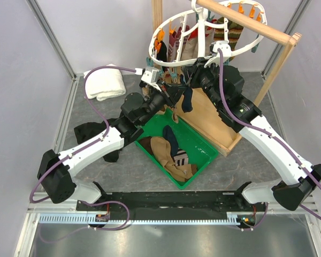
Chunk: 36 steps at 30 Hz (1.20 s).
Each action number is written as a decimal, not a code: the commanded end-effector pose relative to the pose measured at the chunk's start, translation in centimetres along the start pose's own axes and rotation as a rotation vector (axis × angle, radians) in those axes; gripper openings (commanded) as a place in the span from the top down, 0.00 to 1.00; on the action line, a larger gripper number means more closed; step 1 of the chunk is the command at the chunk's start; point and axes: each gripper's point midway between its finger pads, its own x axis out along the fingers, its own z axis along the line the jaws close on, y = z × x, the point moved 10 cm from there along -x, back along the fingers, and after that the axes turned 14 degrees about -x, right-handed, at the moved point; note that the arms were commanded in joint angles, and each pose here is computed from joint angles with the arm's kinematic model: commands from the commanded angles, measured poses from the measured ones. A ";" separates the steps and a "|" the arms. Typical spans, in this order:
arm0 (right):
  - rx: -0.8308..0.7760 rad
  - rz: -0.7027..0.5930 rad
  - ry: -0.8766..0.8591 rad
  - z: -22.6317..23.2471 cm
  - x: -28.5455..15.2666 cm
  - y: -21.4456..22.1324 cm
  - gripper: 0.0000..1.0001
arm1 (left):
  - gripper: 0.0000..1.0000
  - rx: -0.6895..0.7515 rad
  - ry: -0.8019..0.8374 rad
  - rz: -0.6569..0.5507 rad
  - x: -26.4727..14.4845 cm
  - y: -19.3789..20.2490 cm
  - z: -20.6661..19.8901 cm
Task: Clip the socks to the hanger
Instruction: Clamp the sock onto the hanger.
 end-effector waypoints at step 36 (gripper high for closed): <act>0.054 0.007 -0.168 1.3 -2.4 -1.4 0.34 | 0.98 0.064 0.064 -0.065 0.4 -3.5 -2.3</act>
